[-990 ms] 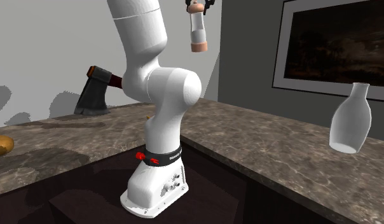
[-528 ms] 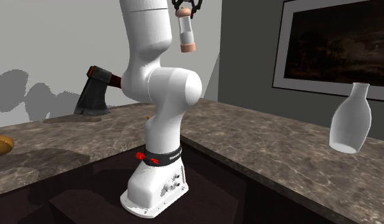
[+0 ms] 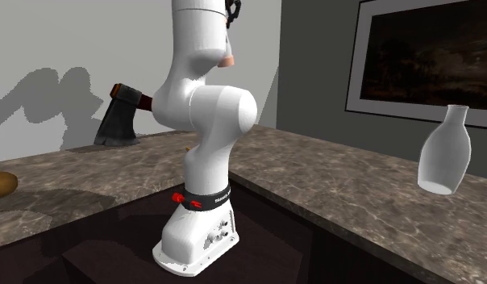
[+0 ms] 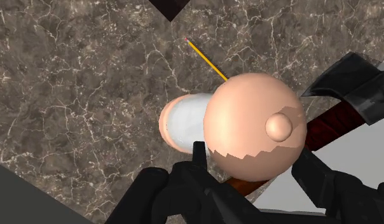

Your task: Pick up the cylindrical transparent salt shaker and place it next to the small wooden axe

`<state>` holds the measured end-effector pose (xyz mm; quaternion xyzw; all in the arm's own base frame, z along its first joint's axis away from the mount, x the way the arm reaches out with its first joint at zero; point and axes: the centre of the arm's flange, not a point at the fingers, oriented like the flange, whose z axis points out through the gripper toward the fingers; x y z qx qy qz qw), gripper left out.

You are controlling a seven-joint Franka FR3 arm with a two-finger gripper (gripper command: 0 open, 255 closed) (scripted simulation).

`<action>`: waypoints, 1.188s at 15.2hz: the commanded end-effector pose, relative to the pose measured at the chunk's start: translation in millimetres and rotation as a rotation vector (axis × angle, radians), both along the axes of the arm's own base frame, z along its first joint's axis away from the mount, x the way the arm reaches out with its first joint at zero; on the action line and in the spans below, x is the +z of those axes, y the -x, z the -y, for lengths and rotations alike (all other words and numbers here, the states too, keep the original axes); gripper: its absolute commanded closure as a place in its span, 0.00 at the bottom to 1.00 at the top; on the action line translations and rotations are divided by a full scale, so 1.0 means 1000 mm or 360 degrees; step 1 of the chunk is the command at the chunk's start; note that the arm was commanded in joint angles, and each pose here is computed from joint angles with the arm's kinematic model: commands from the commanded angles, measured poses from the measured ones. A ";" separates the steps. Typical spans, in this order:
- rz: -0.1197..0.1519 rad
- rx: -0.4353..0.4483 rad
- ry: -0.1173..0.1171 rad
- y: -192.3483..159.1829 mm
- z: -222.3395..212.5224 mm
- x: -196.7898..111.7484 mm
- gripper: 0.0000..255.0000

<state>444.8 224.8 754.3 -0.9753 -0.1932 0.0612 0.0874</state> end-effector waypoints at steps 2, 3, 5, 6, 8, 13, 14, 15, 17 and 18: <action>0.0000 -0.0003 -0.0002 -0.006 -0.013 -0.005 1.00; 0.0000 -0.0003 -0.0002 -0.006 -0.013 -0.010 1.00; 0.0000 -0.0003 -0.0002 -0.006 -0.013 -0.020 1.00; 0.0000 -0.0003 -0.0002 -0.006 -0.013 -0.026 1.00; 0.0000 -0.0003 -0.0002 -0.006 -0.013 -0.036 1.00; 0.0000 -0.0003 -0.0002 -0.006 -0.013 -0.063 1.00; 0.0000 -0.0003 -0.0002 -0.006 -0.013 -0.068 1.00; 0.0000 -0.0003 -0.0002 -0.006 -0.013 -0.073 1.00; 0.0000 -0.0003 -0.0002 -0.006 -0.013 -0.084 1.00; 0.0000 -0.0003 -0.0002 -0.006 -0.013 -0.089 1.00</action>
